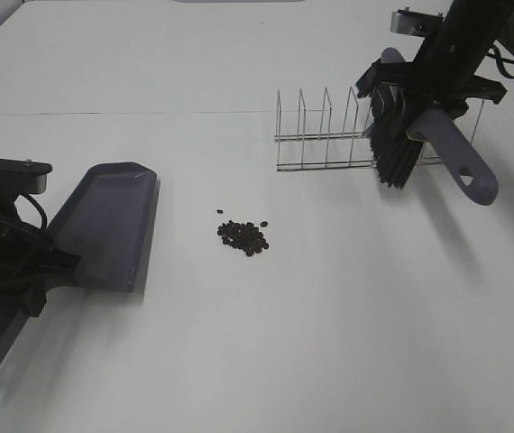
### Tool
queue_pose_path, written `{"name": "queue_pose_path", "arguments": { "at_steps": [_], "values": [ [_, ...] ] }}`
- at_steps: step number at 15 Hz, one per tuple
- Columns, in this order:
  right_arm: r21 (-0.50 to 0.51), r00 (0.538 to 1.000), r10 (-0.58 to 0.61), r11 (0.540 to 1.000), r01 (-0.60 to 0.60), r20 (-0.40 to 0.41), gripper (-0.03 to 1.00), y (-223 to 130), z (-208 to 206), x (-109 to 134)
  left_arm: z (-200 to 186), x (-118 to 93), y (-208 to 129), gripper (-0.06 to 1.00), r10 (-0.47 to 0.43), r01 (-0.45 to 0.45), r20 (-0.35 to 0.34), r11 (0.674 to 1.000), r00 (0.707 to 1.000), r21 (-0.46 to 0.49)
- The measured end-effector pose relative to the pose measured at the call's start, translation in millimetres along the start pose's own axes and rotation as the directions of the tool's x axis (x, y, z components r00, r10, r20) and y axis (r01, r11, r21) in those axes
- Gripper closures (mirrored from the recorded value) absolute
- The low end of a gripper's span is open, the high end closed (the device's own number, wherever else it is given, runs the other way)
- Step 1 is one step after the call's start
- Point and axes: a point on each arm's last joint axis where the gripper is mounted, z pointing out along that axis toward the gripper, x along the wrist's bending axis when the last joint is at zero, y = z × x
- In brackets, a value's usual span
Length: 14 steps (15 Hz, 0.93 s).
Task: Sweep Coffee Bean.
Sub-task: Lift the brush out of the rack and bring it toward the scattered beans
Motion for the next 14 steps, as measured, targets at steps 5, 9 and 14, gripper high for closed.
{"name": "queue_pose_path", "arguments": {
  "at_steps": [5, 9, 14],
  "values": [
    [0.021, 0.973, -0.132, 0.991, 0.131, 0.19, 0.68, -50, -37, 52, 1, 0, 2, 0.63, -0.042, 0.042, 0.005, 0.999, 0.999, -0.015],
    [0.003, 0.956, -0.198, 0.979, 0.202, 0.215, 0.68, -64, -47, 89, 12, -1, 3, 0.63, -0.035, 0.035, -0.001, 0.999, 0.999, 0.001],
    [-0.005, 0.958, -0.169, 0.985, 0.175, 0.233, 0.68, -65, -46, 91, 39, -3, 7, 0.63, 0.003, -0.003, -0.007, 1.0, 1.0, 0.026]
  ]
}}
